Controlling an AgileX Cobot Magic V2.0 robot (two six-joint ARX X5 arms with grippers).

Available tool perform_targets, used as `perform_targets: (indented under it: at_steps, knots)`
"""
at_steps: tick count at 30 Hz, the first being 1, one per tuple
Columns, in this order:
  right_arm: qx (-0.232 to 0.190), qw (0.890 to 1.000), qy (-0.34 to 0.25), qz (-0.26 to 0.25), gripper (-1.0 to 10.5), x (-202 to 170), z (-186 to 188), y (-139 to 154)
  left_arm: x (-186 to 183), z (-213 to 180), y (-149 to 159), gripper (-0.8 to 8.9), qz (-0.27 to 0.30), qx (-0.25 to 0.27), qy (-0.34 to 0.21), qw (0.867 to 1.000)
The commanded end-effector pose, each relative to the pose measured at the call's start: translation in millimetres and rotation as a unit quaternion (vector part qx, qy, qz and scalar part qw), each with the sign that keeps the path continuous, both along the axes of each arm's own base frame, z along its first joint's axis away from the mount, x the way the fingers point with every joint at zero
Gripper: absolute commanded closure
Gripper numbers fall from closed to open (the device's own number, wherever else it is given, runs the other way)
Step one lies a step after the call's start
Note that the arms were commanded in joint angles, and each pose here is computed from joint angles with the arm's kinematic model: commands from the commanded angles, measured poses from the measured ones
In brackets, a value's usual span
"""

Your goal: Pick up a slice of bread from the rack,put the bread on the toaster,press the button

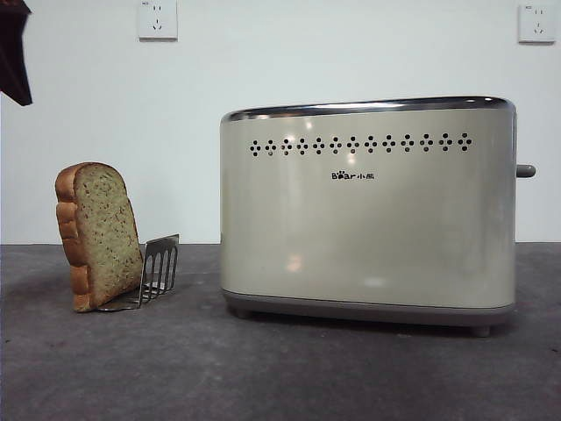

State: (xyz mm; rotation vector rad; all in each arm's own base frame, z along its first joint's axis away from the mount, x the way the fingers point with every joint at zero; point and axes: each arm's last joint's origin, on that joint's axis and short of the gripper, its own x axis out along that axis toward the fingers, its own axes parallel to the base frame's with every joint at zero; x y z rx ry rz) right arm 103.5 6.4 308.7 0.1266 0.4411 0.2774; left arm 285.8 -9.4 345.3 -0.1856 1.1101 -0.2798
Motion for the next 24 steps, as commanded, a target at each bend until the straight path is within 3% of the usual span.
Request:
perform_targets:
  at_steps: [1,6,9,13,24]
  knots:
    - [0.004,1.000,-0.006,0.019,9.5,0.3,4.0,1.0,15.3,-2.5,-3.2,7.51,-0.022,0.006,0.020,1.000]
    - [0.007,1.000,-0.010,0.025,9.5,-0.1,6.9,1.4,37.8,-7.2,-9.8,4.83,-0.037,0.008,0.052,0.998]
    - [0.007,1.000,-0.013,0.024,9.5,-0.6,8.7,1.4,48.5,-12.5,-14.1,4.07,-0.050,0.011,0.061,0.997]
    - [0.008,1.000,-0.013,0.024,9.5,-0.7,9.3,1.4,58.9,-24.5,-20.9,1.77,-0.068,0.015,0.070,0.995]
    - [0.010,1.000,0.003,0.023,9.5,-0.4,6.5,1.4,79.9,-55.1,-35.0,2.05,-0.109,-0.008,0.094,0.990]
